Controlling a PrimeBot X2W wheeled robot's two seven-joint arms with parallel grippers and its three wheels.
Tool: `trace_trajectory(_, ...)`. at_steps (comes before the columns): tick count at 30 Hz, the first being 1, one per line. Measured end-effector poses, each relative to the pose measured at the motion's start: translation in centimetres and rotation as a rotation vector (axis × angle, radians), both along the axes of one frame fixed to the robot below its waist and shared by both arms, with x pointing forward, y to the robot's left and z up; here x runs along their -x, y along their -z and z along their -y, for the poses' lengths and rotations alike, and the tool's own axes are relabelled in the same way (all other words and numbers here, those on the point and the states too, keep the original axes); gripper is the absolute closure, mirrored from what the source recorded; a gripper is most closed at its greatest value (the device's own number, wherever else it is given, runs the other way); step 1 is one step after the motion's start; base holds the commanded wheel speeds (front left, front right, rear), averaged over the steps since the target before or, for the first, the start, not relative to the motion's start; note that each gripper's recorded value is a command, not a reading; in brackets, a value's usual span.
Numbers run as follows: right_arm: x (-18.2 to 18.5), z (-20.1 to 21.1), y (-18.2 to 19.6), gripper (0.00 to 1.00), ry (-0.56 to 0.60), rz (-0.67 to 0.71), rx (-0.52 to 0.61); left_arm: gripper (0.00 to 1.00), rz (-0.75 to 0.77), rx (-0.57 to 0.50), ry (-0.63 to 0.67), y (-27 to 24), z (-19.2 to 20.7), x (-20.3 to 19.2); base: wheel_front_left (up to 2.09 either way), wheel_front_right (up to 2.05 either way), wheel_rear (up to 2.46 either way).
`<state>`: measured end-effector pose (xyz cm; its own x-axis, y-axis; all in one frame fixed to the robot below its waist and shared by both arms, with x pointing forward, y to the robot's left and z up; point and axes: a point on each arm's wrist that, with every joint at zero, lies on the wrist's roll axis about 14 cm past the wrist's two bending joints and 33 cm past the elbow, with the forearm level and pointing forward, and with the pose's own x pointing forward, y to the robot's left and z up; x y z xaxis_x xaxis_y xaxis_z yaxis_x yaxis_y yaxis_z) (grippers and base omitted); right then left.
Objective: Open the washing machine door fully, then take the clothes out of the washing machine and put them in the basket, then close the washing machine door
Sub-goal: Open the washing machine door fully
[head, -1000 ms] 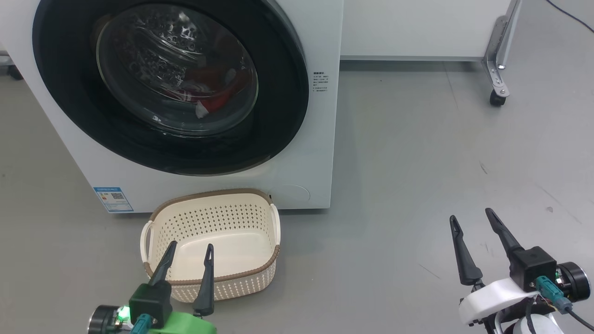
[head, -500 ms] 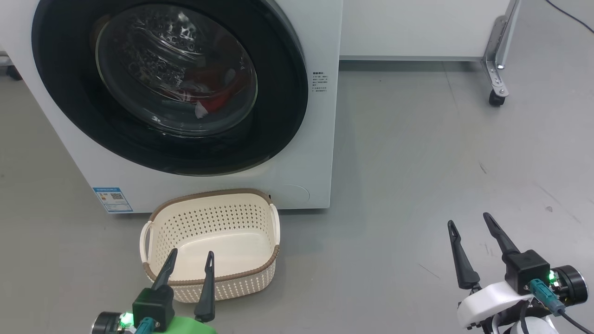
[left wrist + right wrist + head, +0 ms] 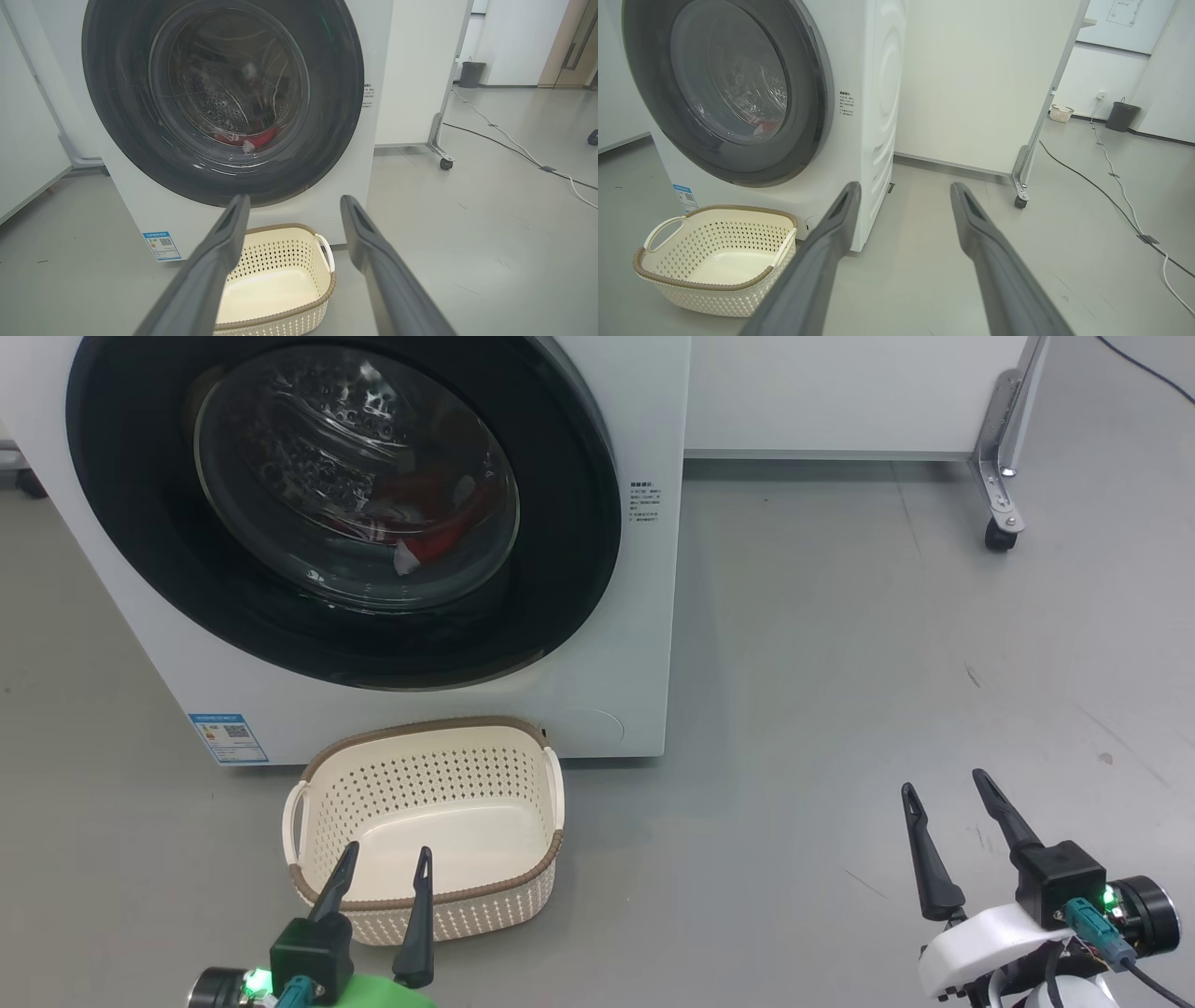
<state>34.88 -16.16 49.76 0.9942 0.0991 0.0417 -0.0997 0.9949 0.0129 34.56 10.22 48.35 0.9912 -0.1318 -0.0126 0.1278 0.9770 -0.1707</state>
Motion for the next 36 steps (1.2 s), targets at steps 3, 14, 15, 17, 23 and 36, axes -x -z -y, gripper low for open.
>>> trace_trajectory(3, 0.0, 0.0, 0.0, 0.00, -0.001, -0.001, 0.000, 0.00, -0.002, -0.001, 0.000, 0.1, 0.0, 0.0, 0.00, 0.00, 0.00)
trace_trajectory(14, -0.2, -0.1, 0.2, 0.00, 0.001, -0.006, -0.016, 0.00, -0.006, -0.002, -0.007, 0.2, -0.1, 0.0, 0.00, 0.00, 0.00)
trace_trajectory(15, -0.3, -0.2, 0.1, 0.00, 0.001, -0.006, -0.016, 0.00, -0.007, -0.002, -0.007, 0.2, -0.2, 0.0, 0.00, 0.00, 0.00)
trace_trajectory(17, -0.3, -0.2, 0.2, 0.00, 0.000, -0.008, -0.021, 0.00, -0.010, -0.003, -0.008, 0.3, -0.2, 0.0, 0.00, 0.00, 0.00)
trace_trajectory(23, -0.8, 0.1, 0.3, 0.00, 0.007, -0.012, -0.049, 0.00, -0.026, -0.002, -0.009, 0.8, -0.2, 0.0, 0.00, 0.00, 0.00)
trace_trajectory(36, -5.9, 0.0, -2.7, 1.00, -0.019, 0.051, -0.286, 0.00, -0.030, 0.007, -0.008, 0.9, -0.1, -2.1, 0.00, 0.00, 0.00)
